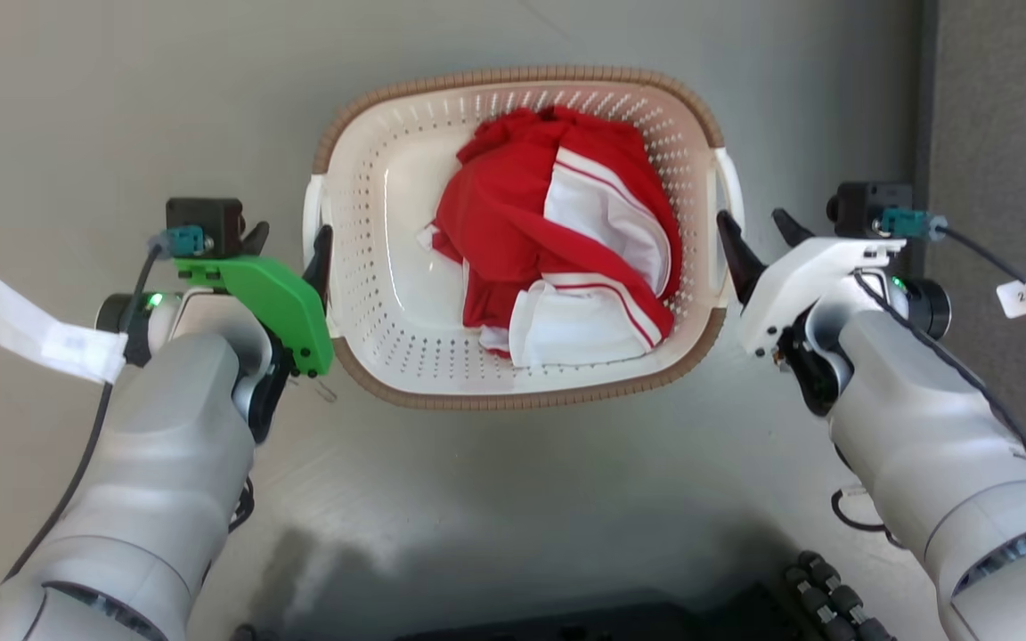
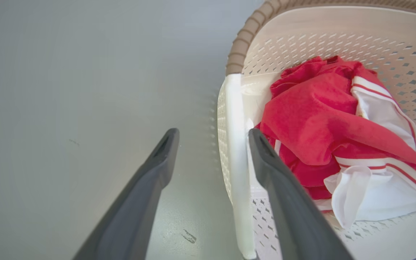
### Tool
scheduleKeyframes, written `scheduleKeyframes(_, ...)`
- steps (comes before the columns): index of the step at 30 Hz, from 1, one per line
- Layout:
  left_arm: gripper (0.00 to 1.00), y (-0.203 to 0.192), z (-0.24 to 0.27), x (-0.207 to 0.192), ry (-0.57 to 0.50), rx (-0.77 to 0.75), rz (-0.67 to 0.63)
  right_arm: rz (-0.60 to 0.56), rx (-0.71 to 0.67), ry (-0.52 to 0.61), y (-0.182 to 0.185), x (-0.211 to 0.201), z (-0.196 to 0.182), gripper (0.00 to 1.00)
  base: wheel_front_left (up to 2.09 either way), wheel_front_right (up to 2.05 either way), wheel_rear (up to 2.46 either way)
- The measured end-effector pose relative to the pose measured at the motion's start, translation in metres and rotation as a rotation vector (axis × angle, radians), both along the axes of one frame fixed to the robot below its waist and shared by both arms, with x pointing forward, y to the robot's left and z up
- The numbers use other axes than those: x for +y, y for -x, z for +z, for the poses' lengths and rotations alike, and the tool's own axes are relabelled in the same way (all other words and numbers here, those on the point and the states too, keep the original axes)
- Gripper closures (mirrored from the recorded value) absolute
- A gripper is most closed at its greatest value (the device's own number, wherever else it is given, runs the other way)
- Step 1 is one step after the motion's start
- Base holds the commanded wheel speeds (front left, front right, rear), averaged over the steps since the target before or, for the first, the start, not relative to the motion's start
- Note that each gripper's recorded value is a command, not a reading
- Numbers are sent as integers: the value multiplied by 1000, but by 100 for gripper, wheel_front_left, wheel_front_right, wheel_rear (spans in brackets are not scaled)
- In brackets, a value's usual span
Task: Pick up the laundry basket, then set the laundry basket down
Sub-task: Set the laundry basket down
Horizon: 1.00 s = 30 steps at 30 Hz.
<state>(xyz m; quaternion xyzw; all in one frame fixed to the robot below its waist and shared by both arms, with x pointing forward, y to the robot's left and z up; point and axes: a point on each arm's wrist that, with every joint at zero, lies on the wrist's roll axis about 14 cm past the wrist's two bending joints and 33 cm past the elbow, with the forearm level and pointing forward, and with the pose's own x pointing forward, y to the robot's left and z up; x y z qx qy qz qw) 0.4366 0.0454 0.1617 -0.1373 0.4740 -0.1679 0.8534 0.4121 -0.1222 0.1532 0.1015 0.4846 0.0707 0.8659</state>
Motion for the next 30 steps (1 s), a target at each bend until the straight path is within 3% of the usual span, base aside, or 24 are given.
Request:
scheduleKeyframes(15, 0, 3, 60, -8, 11, -135, -40, -78, -150, -45, -8, -3, 67, 0, 0, 0, 0)
scheduleKeyframes(22, 0, -27, 117, -12, 58, -299, 0, -60, -220, -35, 3, -5, 100, 0, 0, 0, 0)
scheduleKeyframes(30, 0, -16, 154, -11, 60, -385, 31, -47, -334, -12, 5, -9, 140, 0, 0, 0, 0)
